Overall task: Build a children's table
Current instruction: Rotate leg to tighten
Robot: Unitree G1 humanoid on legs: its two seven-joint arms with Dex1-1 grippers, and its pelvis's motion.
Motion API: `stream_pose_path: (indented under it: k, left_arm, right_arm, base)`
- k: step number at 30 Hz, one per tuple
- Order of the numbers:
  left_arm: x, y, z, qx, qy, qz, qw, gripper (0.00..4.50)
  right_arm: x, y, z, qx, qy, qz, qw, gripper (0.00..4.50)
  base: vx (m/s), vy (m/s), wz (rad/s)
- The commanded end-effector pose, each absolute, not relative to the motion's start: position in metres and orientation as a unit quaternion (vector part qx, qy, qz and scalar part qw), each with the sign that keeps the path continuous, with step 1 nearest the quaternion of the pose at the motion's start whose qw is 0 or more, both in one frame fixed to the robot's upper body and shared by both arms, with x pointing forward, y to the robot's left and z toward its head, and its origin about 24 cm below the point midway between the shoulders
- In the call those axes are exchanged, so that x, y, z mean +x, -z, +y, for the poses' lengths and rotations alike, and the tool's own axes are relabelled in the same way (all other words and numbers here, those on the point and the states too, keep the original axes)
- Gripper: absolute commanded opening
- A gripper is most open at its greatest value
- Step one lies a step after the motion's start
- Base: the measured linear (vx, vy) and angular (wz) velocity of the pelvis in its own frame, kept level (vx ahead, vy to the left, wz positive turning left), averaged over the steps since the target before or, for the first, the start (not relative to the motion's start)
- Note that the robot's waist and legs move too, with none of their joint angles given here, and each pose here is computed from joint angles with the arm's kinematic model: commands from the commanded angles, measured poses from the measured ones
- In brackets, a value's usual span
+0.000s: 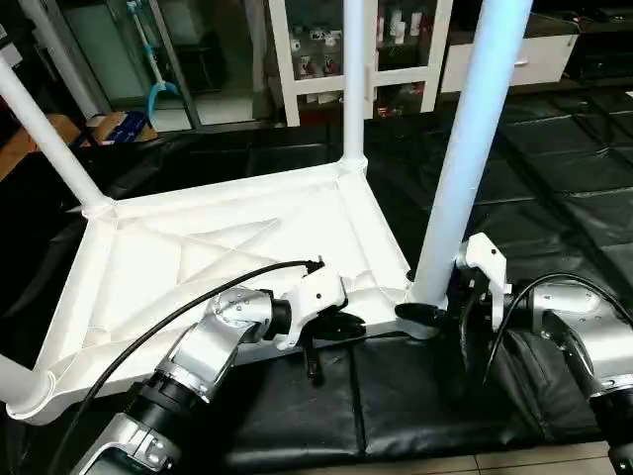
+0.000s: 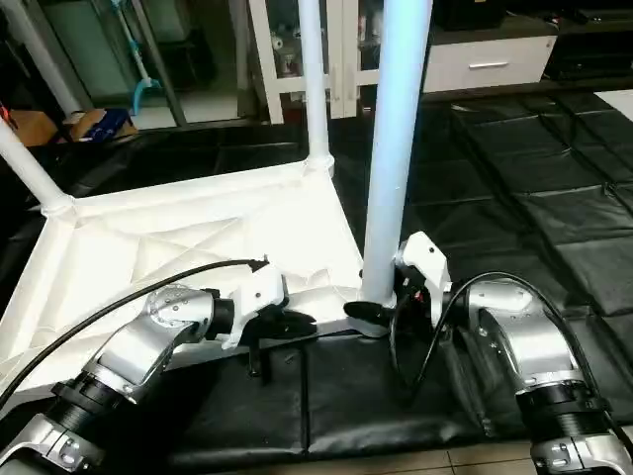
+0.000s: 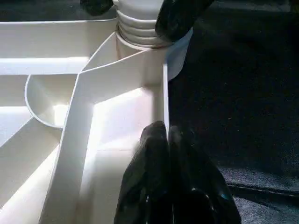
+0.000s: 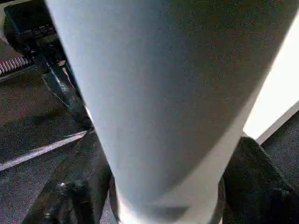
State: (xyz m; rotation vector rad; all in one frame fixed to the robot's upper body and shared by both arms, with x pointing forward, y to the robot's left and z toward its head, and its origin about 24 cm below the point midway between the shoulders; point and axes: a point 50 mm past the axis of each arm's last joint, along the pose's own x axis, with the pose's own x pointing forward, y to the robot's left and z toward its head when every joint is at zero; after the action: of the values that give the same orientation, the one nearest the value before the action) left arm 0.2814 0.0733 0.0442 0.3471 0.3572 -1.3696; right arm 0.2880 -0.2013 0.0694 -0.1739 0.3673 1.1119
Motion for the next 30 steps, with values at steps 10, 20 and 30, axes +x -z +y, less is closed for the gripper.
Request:
stream_pose_path:
  k: [10, 20, 30]
  left_arm:
    - [0.273, -0.028, 0.075, 0.162, 0.636, 0.214, 0.724, 0.00]
    - [0.301, -0.031, 0.061, 0.144, 0.524, 0.223, 0.809, 0.00]
    - [0.328, -0.036, 0.042, 0.108, 0.398, 0.224, 0.883, 0.00]
  right_arm:
    - [0.289, -0.062, -0.197, -0.083, -0.508, 0.177, 0.839, 2.63]
    - [0.318, -0.046, -0.184, -0.060, -0.301, 0.178, 0.935, 2.62]
    - [0.337, -0.039, -0.118, -0.019, -0.133, 0.168, 0.976, 2.61]
  base:
    - [0.000, 0.000, 0.00]
    - [-0.023, 0.003, -0.02]
    - [-0.011, 0.003, 0.00]
